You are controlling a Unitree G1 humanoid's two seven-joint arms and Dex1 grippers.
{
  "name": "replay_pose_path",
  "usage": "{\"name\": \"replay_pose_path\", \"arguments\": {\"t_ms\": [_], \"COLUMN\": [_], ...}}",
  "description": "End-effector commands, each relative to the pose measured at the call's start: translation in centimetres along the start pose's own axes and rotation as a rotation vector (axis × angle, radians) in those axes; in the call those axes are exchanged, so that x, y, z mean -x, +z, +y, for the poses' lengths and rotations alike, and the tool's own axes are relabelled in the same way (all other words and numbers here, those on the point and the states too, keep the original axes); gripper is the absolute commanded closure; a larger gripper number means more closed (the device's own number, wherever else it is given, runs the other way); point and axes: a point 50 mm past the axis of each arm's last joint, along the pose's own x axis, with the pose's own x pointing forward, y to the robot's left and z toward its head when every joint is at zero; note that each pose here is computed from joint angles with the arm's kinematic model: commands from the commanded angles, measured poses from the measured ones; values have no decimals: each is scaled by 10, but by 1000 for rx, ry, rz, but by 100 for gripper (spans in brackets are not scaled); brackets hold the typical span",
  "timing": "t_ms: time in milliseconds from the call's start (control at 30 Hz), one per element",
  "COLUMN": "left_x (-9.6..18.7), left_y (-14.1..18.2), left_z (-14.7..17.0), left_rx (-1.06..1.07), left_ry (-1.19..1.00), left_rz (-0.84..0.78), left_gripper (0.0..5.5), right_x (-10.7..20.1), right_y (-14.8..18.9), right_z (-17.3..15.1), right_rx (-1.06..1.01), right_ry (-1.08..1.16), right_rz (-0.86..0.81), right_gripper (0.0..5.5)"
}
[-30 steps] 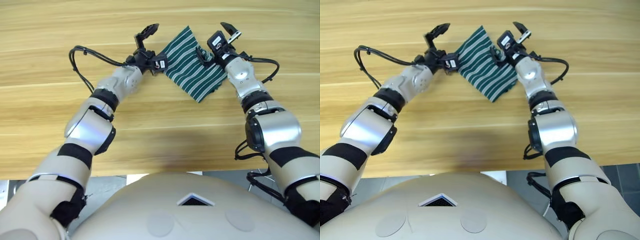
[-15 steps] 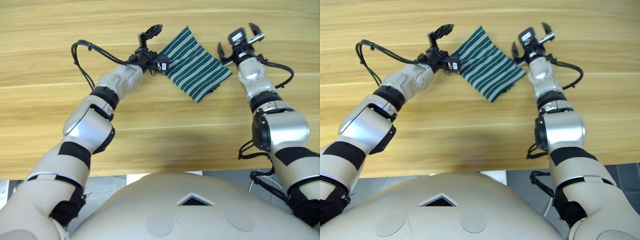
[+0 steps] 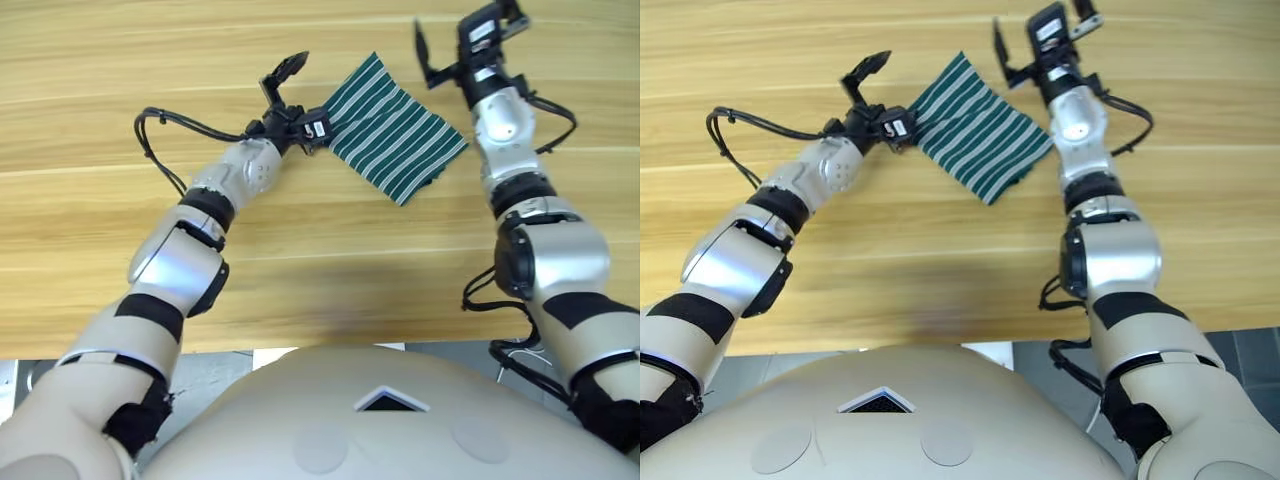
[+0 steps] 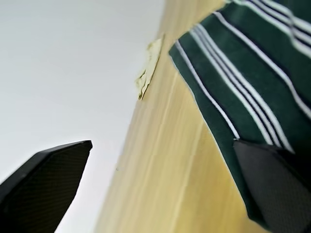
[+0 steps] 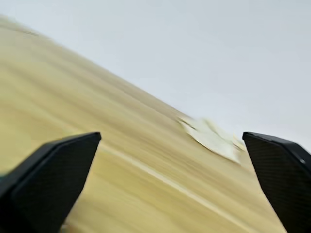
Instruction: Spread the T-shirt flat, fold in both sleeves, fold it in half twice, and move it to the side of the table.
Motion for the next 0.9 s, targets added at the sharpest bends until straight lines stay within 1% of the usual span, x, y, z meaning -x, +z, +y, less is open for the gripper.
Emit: {"name": "replay_pose_path", "arguments": {"t_ms": [33,67,133,167,233,300,367,467,533,600,667,733,800,900], "left_x": [4,4,3,4,10,22,34,50,63,71,77,83,87,88], "left_y": [-1,1,7,10,19,22,20,14,3,-14,-30,-45,-55,-61], "left_z": [-3,-2,14,26,55,80,99,118,125,122,113,103,95,83], "left_rx": [146,168,295,377,599,768,954,1222,1320,1358,1363,1346,1298,1255], "left_ry": [35,47,161,235,413,545,616,620,614,631,640,659,676,671], "left_rz": [0,-9,-72,-127,-291,-446,-567,-733,-797,-757,-673,-587,-505,-433], "left_gripper": [11,11,11,11,11,11,11,11,11,11,11,11,11,11], "right_x": [10,12,19,22,30,39,51,66,88,116,151,177,189,191], "right_y": [-19,-23,-36,-42,-57,-70,-81,-91,-102,-112,-121,-122,-116,-102], "right_z": [41,47,58,60,54,37,14,-8,-32,-58,-85,-110,-129,-154], "right_rx": [143,168,247,282,330,323,268,199,197,182,207,228,243,271], "right_ry": [205,230,278,285,265,187,68,-39,-147,-259,-359,-431,-483,-554], "right_rz": [114,136,231,278,395,514,625,699,780,869,977,1036,1020,920], "right_gripper": [10,10,10,10,10,10,10,10,10,10,10,10,10,10]}}
